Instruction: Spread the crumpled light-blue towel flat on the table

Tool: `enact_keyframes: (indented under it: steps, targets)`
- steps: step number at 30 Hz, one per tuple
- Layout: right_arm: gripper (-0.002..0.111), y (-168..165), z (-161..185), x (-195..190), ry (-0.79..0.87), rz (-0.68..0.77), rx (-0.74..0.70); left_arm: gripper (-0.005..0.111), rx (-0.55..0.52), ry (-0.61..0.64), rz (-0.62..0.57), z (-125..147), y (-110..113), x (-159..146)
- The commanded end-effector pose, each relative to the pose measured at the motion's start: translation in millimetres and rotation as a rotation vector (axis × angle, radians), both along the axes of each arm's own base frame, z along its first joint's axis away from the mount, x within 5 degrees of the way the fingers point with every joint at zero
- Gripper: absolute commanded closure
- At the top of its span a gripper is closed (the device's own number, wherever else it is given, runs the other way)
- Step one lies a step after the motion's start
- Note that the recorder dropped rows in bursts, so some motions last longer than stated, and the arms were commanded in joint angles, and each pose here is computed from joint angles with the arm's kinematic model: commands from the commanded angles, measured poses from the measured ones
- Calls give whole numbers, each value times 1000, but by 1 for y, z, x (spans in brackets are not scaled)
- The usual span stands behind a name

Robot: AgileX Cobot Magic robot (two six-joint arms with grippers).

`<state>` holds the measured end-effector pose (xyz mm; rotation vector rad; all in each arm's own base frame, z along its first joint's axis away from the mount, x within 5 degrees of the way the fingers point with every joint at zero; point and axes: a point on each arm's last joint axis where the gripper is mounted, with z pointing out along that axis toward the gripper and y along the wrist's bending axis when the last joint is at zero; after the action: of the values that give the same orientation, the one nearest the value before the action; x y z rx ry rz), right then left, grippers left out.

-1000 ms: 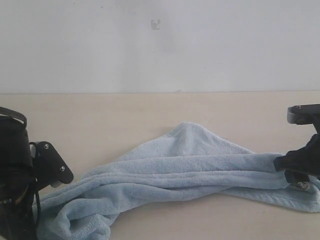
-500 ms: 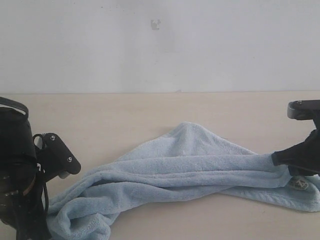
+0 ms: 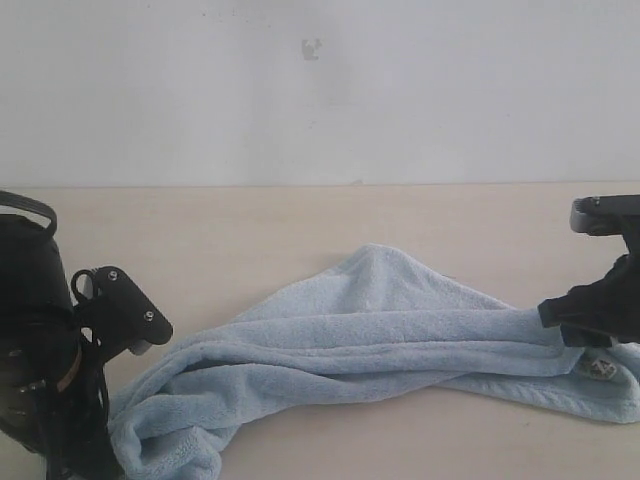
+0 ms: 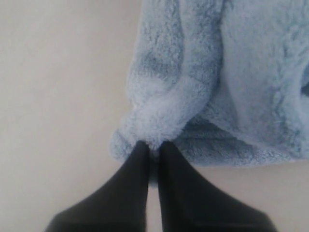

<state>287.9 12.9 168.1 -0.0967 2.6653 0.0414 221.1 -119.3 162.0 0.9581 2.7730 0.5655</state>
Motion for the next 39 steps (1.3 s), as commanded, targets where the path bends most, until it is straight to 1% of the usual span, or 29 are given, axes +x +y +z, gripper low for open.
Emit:
enact_keyframes:
  steps: [1,4,6,7,8,9,10,11,12,13,14,16,18,19,20,21,22,23,24,25,26,29,32,35,37,38,39]
  targets:
    - [53,1,38,-2,-105,-6,25,103,-25,2,18,0,-2,0]
    - [53,3,90,-7,-228,-8,70,103,-36,11,30,0,-2,-1]
    - [53,3,125,-17,-373,49,30,103,-37,10,29,0,-3,-1]
    - [53,2,137,-21,-440,84,-6,103,-37,10,29,0,-3,-1]
    - [53,1,150,-26,-524,142,-71,103,-43,7,26,0,-3,-1]
    - [53,1,156,-29,-563,187,-121,103,-49,3,24,0,-4,0]
    - [53,0,160,-32,-585,255,-192,103,-58,-2,19,0,-5,0]
    - [53,0,159,-34,-559,347,-275,103,-68,-8,15,-1,-5,1]
    - [53,-1,155,-36,-513,442,-355,103,-75,-13,11,-1,-6,2]
    - [53,-1,150,-39,-454,514,-399,103,-83,-17,8,-1,-7,2]
    - [53,-1,140,-41,-375,568,-406,103,-85,-18,7,-1,-7,2]
    - [53,-1,123,-42,-309,567,-378,103,-85,-16,10,-1,-7,2]
    - [53,-1,95,-45,-214,581,-345,103,-88,-1,31,-1,-7,0]
    - [53,-2,61,-51,-91,619,-336,103,-96,20,59,-2,-7,-2]
    - [53,-3,47,-54,-32,654,-346,103,-105,26,70,-2,-7,-3]
    - [53,-6,22,-62,33,731,-381,103,-118,36,86,-3,-8,-4]
    - [53,-6,16,-63,24,740,-389,103,-120,37,88,-3,-8,-5]
    - [53,-6,14,-58,-79,691,-413,103,-121,38,89,-3,-8,-5]
    - [53,-5,17,-53,-136,640,-409,103,-122,36,88,-3,-9,-4]
    - [53,-6,21,-47,-220,527,-376,103,-127,32,86,-3,-9,-4]
    - [53,-7,21,-45,-234,502,-368,103,-130,30,84,-3,-9,-4]
    - [53,-14,0,-38,-176,487,-361,103,-146,22,73,-3,-11,-3]
    - [53,-15,-12,-27,-221,474,-371,103,-148,23,75,-3,-11,-3]
    - [55,-15,-27,-22,-205,472,-363,103,-156,18,71,-3,-12,-2]
    - [66,-15,-32,-19,-211,471,-364,103,-162,13,66,-3,-12,-2]
    - [76,-15,-33,-18,-214,470,-365,103,-160,10,55,-3,-12,-1]
    - [88,-15,-32,-18,-217,456,-358,103,-152,5,37,-2,-12,-1]
